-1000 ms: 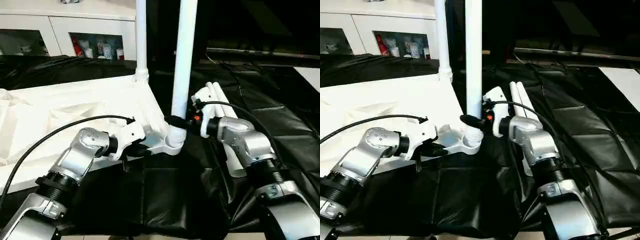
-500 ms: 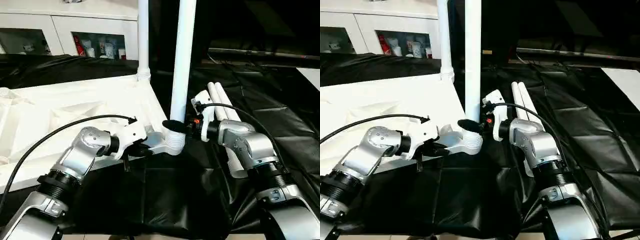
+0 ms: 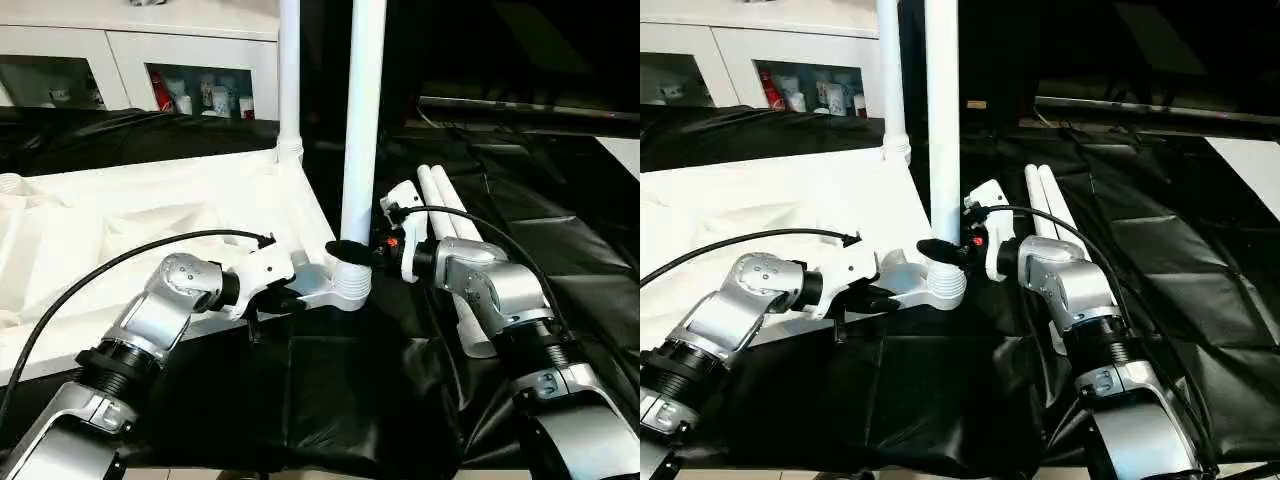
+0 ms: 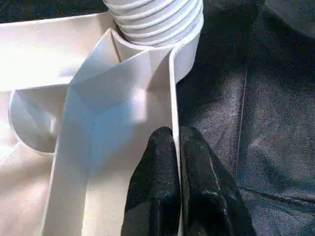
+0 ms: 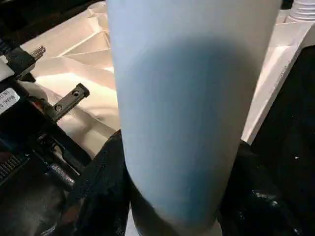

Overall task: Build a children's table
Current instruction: Insert table leg to table base

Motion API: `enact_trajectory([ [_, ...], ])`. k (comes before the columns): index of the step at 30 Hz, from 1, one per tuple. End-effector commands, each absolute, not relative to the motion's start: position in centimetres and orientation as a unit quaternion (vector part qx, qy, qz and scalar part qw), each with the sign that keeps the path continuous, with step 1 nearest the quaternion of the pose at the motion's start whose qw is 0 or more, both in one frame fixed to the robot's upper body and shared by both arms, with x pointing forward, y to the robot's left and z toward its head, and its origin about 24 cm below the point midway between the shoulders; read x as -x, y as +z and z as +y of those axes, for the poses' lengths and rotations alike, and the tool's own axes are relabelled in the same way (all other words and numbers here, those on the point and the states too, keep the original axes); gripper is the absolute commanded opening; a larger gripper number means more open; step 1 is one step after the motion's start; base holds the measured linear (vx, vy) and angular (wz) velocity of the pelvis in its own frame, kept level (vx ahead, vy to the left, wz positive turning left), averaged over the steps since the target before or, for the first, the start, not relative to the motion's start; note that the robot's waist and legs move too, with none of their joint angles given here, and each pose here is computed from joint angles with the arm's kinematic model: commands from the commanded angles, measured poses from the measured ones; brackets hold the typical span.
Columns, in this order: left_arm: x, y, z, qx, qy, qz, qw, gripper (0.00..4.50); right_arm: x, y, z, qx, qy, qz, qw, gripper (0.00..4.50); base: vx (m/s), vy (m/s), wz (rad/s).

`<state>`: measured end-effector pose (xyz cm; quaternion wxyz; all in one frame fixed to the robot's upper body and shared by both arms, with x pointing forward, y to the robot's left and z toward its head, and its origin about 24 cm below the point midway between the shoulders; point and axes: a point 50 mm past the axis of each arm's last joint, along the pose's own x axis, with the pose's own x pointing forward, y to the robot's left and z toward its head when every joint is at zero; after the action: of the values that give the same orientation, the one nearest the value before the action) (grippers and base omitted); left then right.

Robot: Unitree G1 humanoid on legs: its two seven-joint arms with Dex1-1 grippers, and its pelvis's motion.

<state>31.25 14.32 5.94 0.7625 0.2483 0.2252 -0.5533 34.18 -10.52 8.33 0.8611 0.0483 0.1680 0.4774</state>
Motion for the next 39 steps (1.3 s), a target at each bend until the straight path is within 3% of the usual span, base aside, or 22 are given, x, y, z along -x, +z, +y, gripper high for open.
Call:
enact_trajectory([
  [1,-31.6,6.3,14.3,-0.272,-0.552,0.219,0.757,0.0,-33.9,7.0,-10.8,-0.065,0.465,0.193,0.861,1.9,0.0,0.0,0.0],
  [10,-31.9,6.4,14.2,-0.275,-0.55,0.214,0.759,0.0,-32.7,4.2,-12.5,-0.121,0.415,0.197,0.88,1.9,0.0,0.0,0.0],
  [19,-32.1,6.6,14.2,-0.277,-0.549,0.212,0.759,0.0,-31.2,2.1,-12.6,-0.169,0.375,0.173,0.895,1.89,0.0,0.0,0.0],
  [29,-32.1,6.5,14.6,-0.279,-0.548,0.214,0.759,0.0,-29.9,1.2,-11.8,-0.119,0.369,0.121,0.914,1.89,0.0,0.0,0.0],
  [39,-32.1,6.4,14.8,-0.284,-0.548,0.217,0.756,0.0,-30.1,2.0,-10.6,-0.038,0.445,0.139,0.884,1.89,0.0,0.0,0.0],
])
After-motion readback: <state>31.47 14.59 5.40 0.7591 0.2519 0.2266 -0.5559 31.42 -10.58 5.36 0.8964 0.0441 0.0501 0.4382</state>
